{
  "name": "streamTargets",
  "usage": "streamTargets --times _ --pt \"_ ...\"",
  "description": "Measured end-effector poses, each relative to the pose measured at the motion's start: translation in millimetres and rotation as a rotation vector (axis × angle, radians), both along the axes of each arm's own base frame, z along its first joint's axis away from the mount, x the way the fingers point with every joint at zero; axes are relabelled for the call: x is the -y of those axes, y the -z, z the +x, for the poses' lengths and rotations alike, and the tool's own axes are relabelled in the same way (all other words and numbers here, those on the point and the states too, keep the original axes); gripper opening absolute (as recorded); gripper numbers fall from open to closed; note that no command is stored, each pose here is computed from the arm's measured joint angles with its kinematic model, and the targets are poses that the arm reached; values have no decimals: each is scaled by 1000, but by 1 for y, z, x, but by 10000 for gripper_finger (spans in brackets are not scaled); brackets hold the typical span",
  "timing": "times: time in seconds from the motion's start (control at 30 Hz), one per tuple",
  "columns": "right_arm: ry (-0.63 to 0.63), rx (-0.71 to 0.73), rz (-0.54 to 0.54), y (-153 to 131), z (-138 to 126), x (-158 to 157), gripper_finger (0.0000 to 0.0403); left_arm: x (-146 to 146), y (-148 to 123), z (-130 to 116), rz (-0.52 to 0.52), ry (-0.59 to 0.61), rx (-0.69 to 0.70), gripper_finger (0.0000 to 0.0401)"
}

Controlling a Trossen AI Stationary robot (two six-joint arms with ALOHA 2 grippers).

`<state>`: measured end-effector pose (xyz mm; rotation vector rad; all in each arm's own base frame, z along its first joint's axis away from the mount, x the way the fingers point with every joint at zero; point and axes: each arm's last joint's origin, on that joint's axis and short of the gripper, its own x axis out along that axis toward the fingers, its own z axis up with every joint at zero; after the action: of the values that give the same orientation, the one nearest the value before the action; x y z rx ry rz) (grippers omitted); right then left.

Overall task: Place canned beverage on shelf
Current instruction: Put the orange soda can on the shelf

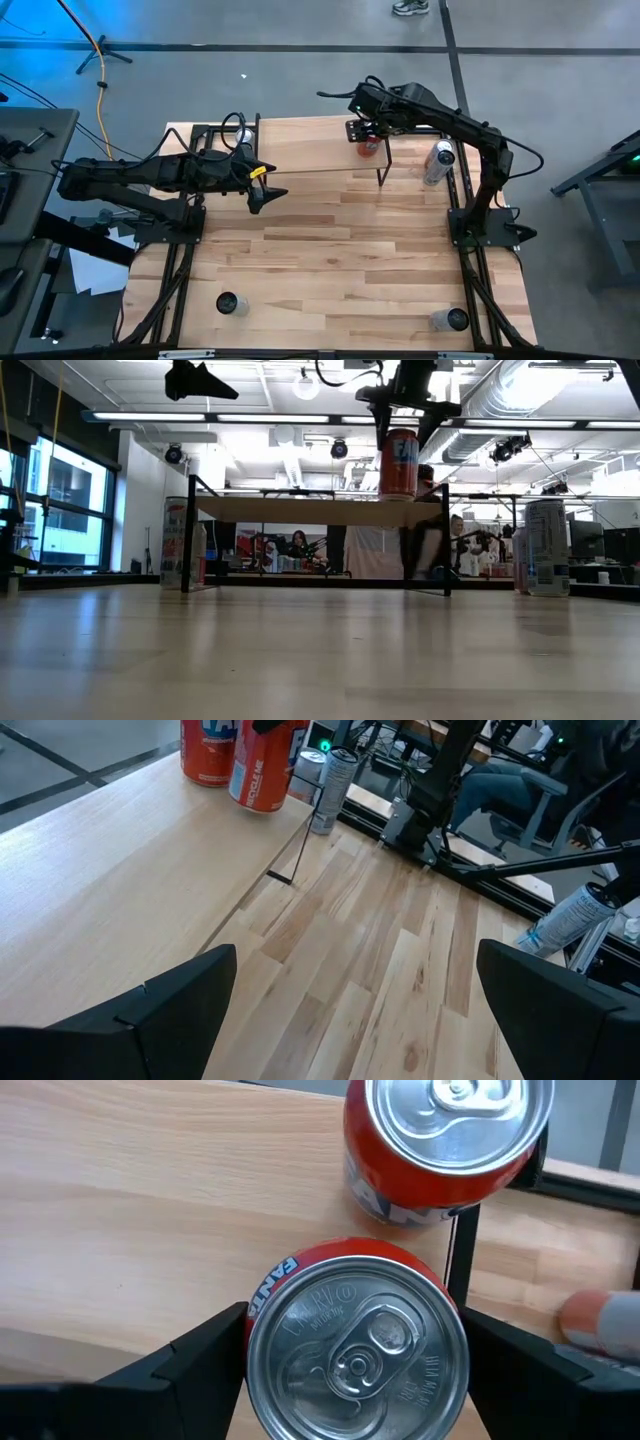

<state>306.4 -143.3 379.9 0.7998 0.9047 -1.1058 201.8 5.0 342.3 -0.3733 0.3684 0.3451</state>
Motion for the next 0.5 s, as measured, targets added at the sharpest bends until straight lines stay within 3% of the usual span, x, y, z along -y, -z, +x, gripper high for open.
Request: streamTargets --times 0.5 --pt "44 -13 33 8 5 2 310 0 0 0 1 0 0 376"
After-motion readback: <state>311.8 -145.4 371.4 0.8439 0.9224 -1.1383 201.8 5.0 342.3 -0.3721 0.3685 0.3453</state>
